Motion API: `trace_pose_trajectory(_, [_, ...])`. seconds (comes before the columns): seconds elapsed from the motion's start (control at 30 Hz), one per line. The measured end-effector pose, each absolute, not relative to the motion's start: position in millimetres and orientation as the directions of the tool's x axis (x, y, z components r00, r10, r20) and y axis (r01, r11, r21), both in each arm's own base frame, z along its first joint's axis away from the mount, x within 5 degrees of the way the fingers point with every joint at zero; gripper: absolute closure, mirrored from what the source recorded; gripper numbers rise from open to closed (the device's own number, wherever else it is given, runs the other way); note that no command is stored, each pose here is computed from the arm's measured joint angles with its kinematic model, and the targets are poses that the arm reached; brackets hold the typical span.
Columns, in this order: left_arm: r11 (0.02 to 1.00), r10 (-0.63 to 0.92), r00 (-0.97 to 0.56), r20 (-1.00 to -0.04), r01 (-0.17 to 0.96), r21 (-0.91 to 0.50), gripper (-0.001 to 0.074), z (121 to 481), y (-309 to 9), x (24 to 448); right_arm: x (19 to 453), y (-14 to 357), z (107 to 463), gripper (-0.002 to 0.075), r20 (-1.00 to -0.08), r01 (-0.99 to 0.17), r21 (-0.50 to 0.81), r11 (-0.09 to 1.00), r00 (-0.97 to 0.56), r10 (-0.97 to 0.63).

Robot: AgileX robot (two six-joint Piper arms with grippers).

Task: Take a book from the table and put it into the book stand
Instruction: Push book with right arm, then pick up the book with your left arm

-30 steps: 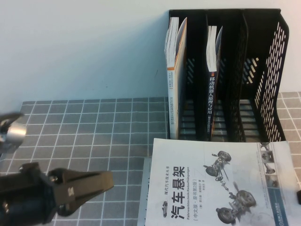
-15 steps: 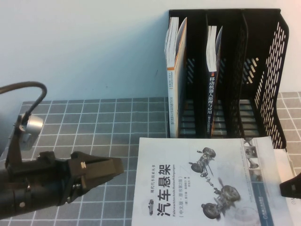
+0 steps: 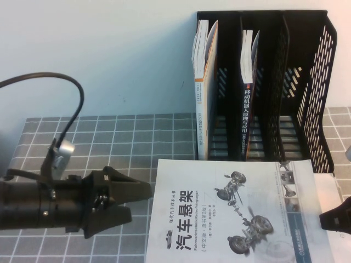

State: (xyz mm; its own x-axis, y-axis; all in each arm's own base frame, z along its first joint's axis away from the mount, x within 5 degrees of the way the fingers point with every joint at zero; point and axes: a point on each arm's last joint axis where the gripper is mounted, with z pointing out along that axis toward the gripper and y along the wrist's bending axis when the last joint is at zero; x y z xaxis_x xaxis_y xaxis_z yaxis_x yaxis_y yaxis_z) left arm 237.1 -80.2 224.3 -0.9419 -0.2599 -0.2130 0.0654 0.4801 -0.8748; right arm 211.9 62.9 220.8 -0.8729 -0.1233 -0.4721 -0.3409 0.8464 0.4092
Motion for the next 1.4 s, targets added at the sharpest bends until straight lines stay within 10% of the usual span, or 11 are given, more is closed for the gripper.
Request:
trace_pose_trajectory(0.8, [0.349,-0.154,-0.985,-0.08,0.021,-0.937,0.0081,170,-89,283,214,70,222,0.0729,-0.496,-0.371,0.449,0.813,-0.86,-0.119])
trace_pose_trajectory(1.17, [0.37,-0.113,-0.99,-0.087,0.039,-0.928,0.0216,169,-88,280,226,75,207,0.0729,-0.472,-0.369,0.504,0.781,-0.875,-0.11])
trace_pose_trajectory(1.4, [0.396,-0.09,-0.99,-0.112,0.068,-0.916,0.0479,166,-87,279,226,76,207,0.0729,-0.489,-0.399,0.489,0.775,-0.862,-0.135])
